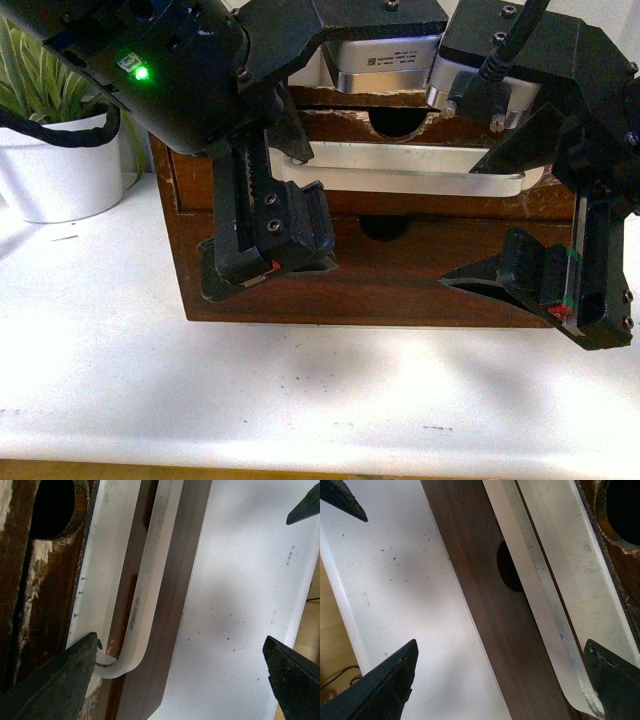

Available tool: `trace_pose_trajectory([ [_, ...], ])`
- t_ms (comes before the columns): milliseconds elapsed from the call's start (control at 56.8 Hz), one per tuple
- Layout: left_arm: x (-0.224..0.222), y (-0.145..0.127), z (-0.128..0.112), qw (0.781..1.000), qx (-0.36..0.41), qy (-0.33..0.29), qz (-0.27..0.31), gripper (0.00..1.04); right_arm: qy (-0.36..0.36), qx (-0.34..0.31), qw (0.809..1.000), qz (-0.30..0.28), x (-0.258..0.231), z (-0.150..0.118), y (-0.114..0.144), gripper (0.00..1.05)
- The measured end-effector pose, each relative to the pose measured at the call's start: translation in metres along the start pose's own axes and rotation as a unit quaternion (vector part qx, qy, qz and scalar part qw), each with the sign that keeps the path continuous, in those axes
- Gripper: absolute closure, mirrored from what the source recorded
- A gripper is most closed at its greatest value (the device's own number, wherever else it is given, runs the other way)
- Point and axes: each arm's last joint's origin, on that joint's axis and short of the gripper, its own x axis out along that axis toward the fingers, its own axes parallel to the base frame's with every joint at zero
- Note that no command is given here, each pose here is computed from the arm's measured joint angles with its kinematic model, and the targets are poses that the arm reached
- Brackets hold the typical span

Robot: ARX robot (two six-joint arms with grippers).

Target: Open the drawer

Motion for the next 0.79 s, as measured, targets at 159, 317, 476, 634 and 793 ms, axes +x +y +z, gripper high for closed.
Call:
trace_pose_trajectory([
  [159, -0.003, -0.001, 0.000, 1.000, 0.004, 0.004, -0.015, 0.06, 0.001, -0.005, 1.000, 0.009, -0.001, 0.001, 0.001, 0.09],
  [317, -0.007, -0.003, 0.000, 0.999, 0.009, 0.011, -0.028, 0.06, 0.004, -0.017, 1.000, 0.019, -0.004, 0.003, 0.004, 0.09],
  [476, -0.011, -0.006, 0.001, 0.999, 0.016, 0.014, -0.035, 0.06, 0.007, -0.024, 0.999, 0.029, -0.005, 0.004, 0.007, 0.09],
  [634, -0.017, -0.011, 0.002, 0.998, 0.029, 0.020, -0.054, 0.06, 0.014, -0.030, 0.998, 0.051, -0.009, 0.004, 0.009, 0.09],
  [793, -0.023, -0.017, 0.005, 0.996, 0.045, 0.027, -0.072, 0.06, 0.017, -0.036, 0.997, 0.068, -0.015, 0.006, 0.013, 0.09],
])
